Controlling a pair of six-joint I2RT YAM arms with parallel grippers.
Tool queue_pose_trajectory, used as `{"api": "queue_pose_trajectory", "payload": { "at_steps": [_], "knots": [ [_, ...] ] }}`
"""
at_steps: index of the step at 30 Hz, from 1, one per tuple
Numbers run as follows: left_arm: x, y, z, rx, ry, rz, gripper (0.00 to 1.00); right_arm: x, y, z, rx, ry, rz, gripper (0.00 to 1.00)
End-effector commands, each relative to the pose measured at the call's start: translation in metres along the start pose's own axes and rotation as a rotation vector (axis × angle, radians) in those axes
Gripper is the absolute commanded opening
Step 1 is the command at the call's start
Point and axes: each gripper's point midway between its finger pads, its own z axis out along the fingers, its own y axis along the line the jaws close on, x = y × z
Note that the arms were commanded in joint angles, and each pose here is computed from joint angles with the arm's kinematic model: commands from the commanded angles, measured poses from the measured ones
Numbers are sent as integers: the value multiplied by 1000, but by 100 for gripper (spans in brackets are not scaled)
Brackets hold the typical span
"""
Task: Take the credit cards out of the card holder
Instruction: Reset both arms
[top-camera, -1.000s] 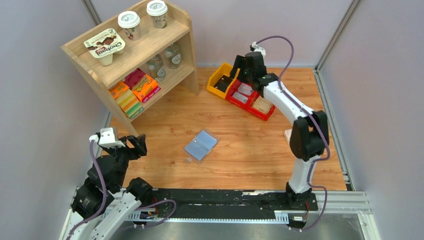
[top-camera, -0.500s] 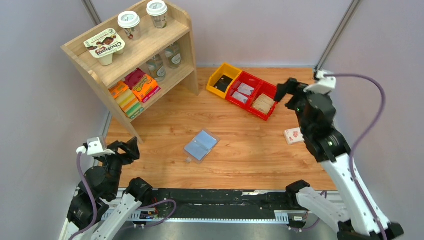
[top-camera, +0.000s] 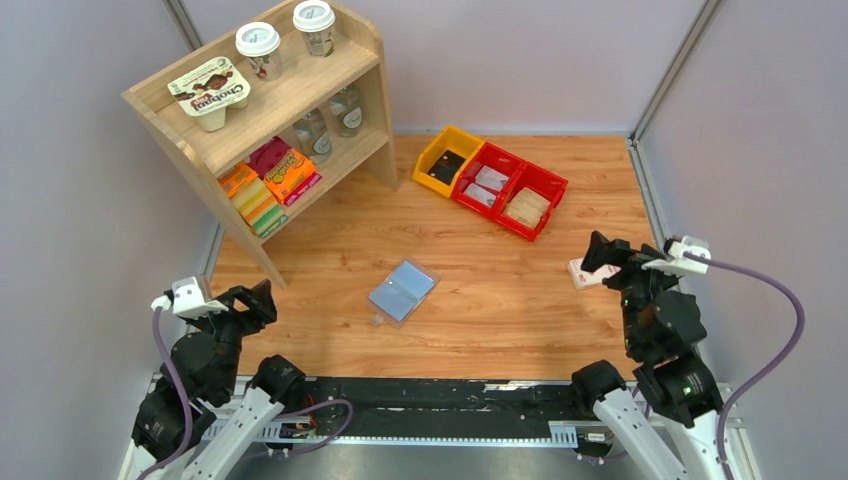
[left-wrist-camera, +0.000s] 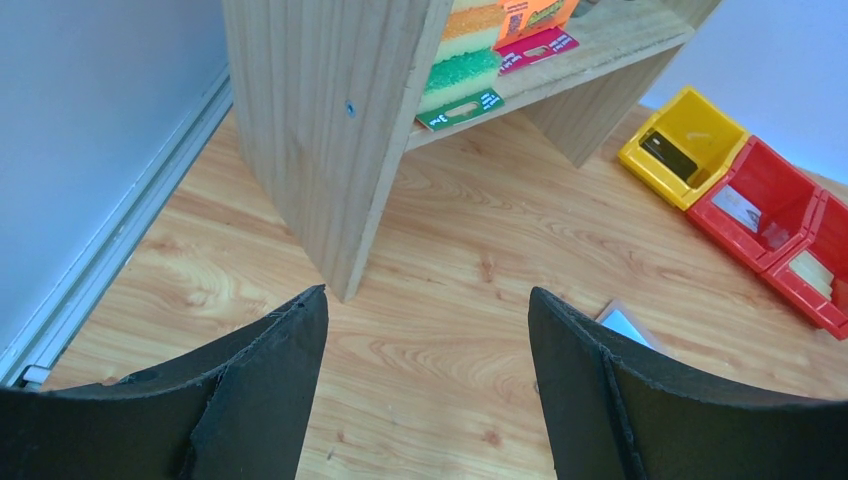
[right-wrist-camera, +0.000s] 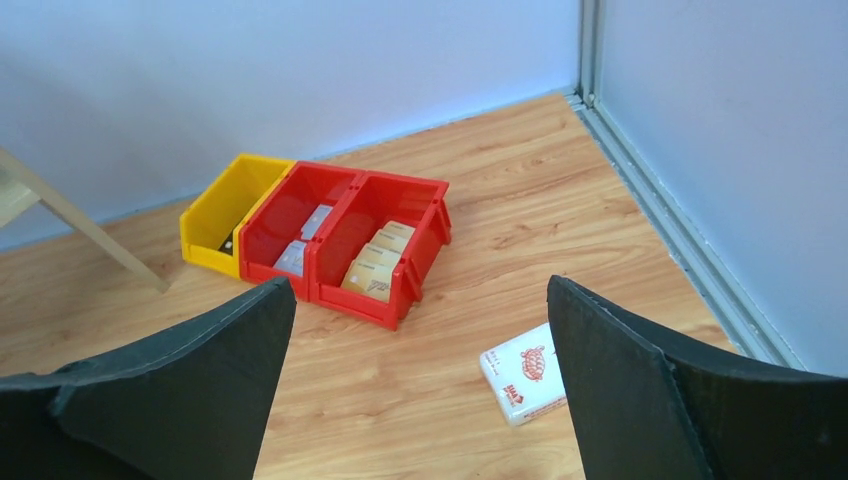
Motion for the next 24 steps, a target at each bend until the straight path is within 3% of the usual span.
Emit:
{"api": "queue_pose_trajectory", "payload": {
  "at_steps": [1, 13, 24],
  "knots": [
    [-10, 8, -10, -8, -41, -53, 81, -17, -19, -14, 42, -121, 8, 100],
    [-13, 19, -6, -75, -72, -42, 81, -28, -39, -27, 101, -236, 50, 100],
    [-14, 24, -6, -106, -78, -47, 81, -29, -40, -28, 105, -241, 62, 100]
  ]
}}
